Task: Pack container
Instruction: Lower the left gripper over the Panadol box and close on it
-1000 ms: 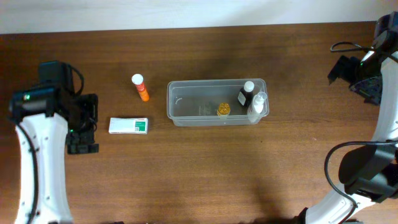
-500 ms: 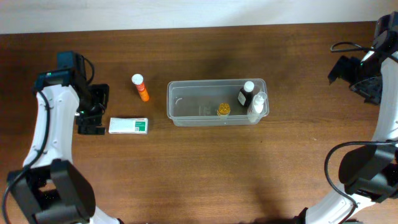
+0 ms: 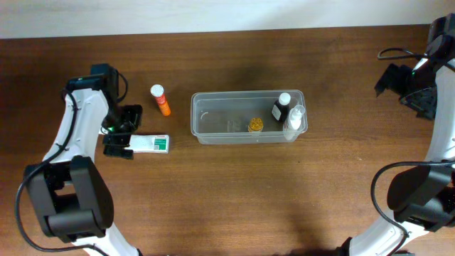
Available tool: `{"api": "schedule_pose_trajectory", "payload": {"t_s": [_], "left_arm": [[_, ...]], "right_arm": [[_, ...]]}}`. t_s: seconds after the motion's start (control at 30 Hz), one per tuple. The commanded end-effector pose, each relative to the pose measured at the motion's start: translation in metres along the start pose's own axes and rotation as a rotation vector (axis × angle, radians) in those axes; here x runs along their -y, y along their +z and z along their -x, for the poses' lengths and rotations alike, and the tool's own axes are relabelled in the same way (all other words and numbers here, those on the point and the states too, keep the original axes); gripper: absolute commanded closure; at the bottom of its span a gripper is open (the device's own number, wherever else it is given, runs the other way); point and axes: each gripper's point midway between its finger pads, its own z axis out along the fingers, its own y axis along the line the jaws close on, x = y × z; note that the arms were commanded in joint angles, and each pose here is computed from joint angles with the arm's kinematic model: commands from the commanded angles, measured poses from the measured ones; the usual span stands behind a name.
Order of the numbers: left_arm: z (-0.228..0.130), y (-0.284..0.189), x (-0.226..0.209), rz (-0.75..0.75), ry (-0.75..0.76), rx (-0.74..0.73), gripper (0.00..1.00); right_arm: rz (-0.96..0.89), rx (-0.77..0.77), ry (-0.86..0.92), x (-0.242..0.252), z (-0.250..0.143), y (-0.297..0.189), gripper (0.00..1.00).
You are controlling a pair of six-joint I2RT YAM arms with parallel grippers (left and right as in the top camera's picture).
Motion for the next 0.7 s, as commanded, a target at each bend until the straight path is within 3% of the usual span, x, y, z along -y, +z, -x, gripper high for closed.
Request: {"api": "schedule_pose_trajectory", "payload": {"t_s": [0.0,0.67], "left_arm": [[0.003,0.007,-0.003,0.035,0.013,0.008,0.01],[0.016,0.030,0.019,0.002,0.091,0.052,0.01]], "right_arm": [[0.004,0.009,0.005,0.001,0.001,-0.003,0.02],[0.004,0.009,0.005,0.001,0.001,-0.003,0.02]]}}
